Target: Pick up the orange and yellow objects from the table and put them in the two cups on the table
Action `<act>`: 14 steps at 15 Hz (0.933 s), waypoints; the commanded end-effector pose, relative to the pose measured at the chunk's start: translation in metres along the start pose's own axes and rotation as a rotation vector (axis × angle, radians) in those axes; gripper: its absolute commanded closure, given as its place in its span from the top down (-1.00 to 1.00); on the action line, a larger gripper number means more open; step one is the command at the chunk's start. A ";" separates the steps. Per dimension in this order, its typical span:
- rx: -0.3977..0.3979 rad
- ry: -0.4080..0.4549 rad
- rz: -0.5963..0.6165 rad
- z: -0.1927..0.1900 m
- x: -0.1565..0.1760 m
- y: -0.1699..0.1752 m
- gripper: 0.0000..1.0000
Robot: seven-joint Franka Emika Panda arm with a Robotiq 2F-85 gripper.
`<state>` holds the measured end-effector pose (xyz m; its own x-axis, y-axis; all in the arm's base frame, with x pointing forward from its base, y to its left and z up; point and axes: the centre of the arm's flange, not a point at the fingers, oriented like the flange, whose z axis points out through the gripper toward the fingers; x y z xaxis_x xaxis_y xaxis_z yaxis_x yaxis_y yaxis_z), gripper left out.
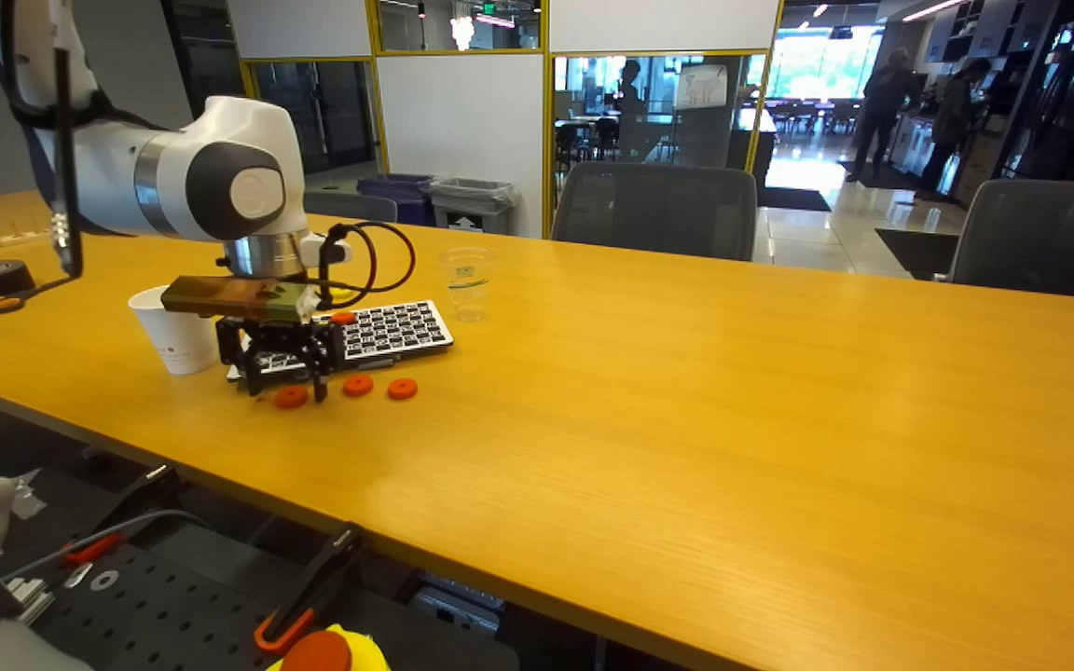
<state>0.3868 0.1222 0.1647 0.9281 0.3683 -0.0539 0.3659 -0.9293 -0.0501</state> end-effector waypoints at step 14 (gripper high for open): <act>-0.020 -0.023 0.068 -0.044 0.004 -0.008 -0.53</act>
<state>0.3950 0.1222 0.1762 0.9373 0.3428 -0.0637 0.3401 -0.9391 -0.0493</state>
